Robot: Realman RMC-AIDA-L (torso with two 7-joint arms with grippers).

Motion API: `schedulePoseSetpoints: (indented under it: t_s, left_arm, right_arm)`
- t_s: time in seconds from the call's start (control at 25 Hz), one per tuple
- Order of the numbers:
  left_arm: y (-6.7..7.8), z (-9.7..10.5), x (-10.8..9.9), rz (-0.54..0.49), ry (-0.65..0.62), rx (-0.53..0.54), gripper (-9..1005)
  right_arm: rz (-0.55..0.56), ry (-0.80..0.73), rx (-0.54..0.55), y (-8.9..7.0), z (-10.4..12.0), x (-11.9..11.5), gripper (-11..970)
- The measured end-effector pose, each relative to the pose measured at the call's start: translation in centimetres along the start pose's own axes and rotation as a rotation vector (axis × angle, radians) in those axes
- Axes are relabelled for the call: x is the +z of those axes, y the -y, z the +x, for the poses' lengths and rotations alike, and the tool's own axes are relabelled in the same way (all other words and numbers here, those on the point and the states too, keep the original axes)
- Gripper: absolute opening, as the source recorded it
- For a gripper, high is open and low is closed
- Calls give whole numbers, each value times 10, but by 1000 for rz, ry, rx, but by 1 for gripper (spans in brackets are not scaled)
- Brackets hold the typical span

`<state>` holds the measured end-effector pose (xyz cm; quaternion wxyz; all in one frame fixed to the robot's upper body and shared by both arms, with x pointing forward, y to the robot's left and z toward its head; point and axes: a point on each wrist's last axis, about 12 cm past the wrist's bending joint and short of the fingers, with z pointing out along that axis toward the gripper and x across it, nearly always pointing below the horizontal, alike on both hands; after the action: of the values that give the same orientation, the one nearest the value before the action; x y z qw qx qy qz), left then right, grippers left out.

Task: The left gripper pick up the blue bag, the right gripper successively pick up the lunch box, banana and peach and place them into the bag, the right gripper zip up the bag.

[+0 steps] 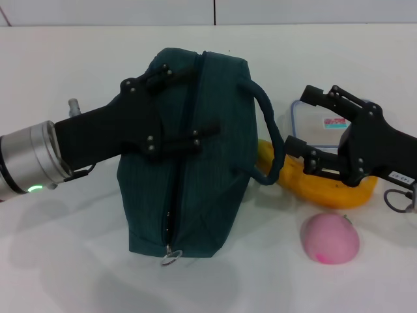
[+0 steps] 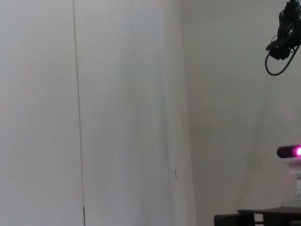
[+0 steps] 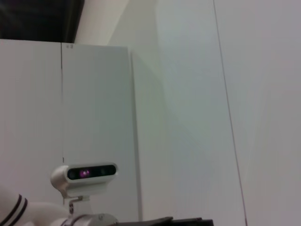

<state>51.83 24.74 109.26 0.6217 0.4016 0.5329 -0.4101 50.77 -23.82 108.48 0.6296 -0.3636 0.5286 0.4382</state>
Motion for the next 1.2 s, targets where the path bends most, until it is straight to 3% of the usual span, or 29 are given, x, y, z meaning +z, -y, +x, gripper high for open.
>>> schedulePoseSetpoints:
  t_s: [0.64, 0.92, 1.08, 1.2]
  left_arm:
    - [-2, -3, 4, 10, 15, -5, 874]
    - [-27, -49, 5, 47, -30, -82, 874]
    - [-42, -78, -2, 8, -110, -174, 875]
    - [-49, -88, -7, -27, -204, -232, 864]
  right_arm:
    - [24, 25, -23, -6, 1, -10, 871]
    - [20, 39, -36, -7, -2, -10, 871]
    - [17, 47, -41, -7, -4, -11, 871]
    - [7, 57, -45, -8, -6, -10, 871]
